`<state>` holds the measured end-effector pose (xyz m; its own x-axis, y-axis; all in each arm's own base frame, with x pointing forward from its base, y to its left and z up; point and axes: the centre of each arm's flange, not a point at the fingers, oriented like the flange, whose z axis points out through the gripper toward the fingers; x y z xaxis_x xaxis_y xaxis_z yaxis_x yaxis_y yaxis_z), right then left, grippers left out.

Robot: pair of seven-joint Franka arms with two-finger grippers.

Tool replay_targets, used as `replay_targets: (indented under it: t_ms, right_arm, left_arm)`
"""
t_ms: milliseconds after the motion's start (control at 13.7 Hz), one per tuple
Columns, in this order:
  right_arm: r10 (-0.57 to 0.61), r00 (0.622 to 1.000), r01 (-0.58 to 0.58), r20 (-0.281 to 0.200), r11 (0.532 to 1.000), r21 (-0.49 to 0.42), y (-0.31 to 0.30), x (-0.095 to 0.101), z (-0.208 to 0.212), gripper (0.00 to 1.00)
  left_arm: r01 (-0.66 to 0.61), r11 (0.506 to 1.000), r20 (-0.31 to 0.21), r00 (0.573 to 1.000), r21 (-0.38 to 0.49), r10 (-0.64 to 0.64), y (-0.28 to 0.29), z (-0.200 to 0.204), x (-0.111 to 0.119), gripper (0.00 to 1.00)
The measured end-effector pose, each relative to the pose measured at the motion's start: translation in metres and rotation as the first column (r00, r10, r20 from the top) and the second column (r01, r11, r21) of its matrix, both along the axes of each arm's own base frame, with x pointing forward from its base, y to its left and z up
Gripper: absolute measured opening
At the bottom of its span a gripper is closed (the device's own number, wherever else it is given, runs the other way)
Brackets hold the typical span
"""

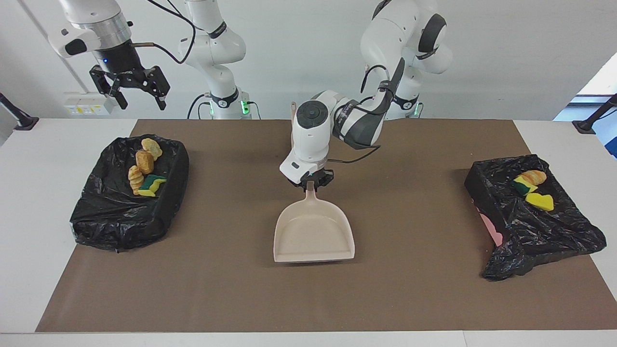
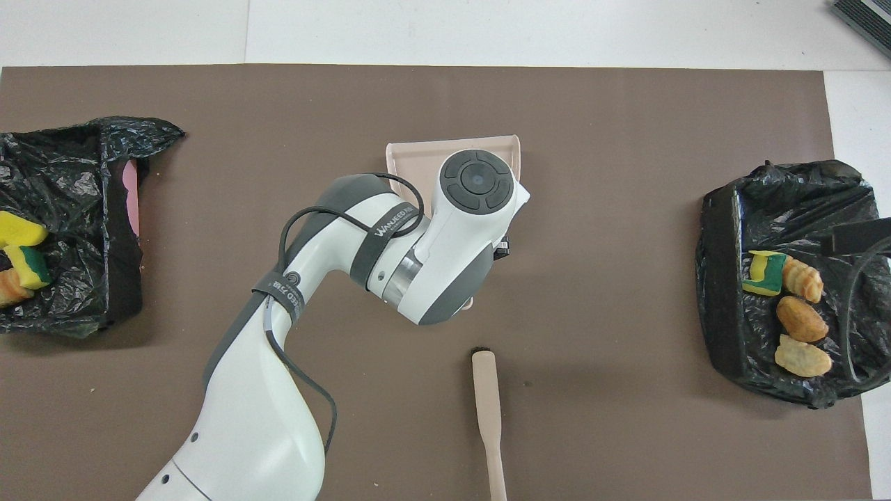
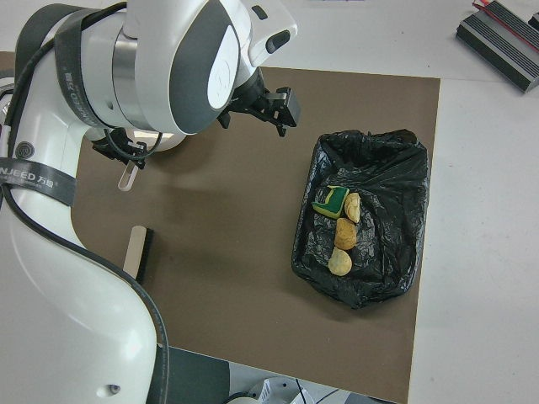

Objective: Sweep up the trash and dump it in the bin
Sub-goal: 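Bring the dustpan back and lower it onto the table with the left gripper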

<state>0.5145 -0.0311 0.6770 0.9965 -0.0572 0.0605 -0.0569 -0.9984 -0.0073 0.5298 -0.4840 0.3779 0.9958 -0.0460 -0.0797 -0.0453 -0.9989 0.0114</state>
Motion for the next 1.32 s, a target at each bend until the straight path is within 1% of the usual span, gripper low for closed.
replay_targets:
  t_ms: [146, 366, 659, 732, 879, 952, 1099, 1172, 1318]
  right_arm:
    - [-0.002, 1.0, 0.002, 0.0, 1.0, 0.0, -0.001, 0.0, 0.0, 1.0]
    - [-0.002, 1.0, 0.002, 0.0, 1.0, 0.0, -0.001, 0.0, 0.0, 1.0]
    - [-0.002, 1.0, 0.002, 0.0, 1.0, 0.0, -0.001, 0.0, 0.0, 1.0]
    - [-0.002, 1.0, 0.002, 0.0, 1.0, 0.0, -0.001, 0.0, 0.0, 1.0]
    - [-0.002, 1.0, 0.002, 0.0, 1.0, 0.0, -0.001, 0.0, 0.0, 1.0]
    - [-0.002, 1.0, 0.002, 0.0, 1.0, 0.0, -0.001, 0.0, 0.0, 1.0]
    - [-0.002, 1.0, 0.002, 0.0, 1.0, 0.0, -0.001, 0.0, 0.0, 1.0]
    - [-0.002, 1.0, 0.002, 0.0, 1.0, 0.0, -0.001, 0.0, 0.0, 1.0]
    - [-0.002, 1.0, 0.002, 0.0, 1.0, 0.0, -0.001, 0.0, 0.0, 1.0]
  left_arm:
    - [0.006, 0.999, -0.018, 1.0, -0.031, -0.007, -0.014, -0.004, -0.01, 0.32]
    - [0.01, 0.998, -0.046, 0.999, -0.061, -0.013, -0.02, -0.01, -0.018, 0.32]
    - [0.072, 0.996, -0.062, 0.995, -0.052, -0.075, -0.019, -0.025, -0.026, 0.32]
    - [0.073, 0.996, -0.061, 0.995, -0.053, -0.077, -0.019, -0.023, -0.026, 0.37]
    - [0.074, 0.996, -0.053, 0.996, -0.058, -0.077, -0.018, -0.016, -0.025, 0.59]
    - [0.073, 0.995, -0.044, 0.996, -0.064, -0.076, -0.017, -0.007, -0.025, 0.72]
    - [0.067, 0.995, -0.024, 0.997, -0.073, -0.069, -0.005, 0.025, -0.028, 0.98]
    - [0.065, 0.996, -0.021, 0.998, -0.067, -0.066, 0.006, 0.046, -0.031, 1.0]
    - [0.066, 0.997, -0.006, 0.998, -0.032, -0.066, 0.035, 0.09, -0.042, 1.0]
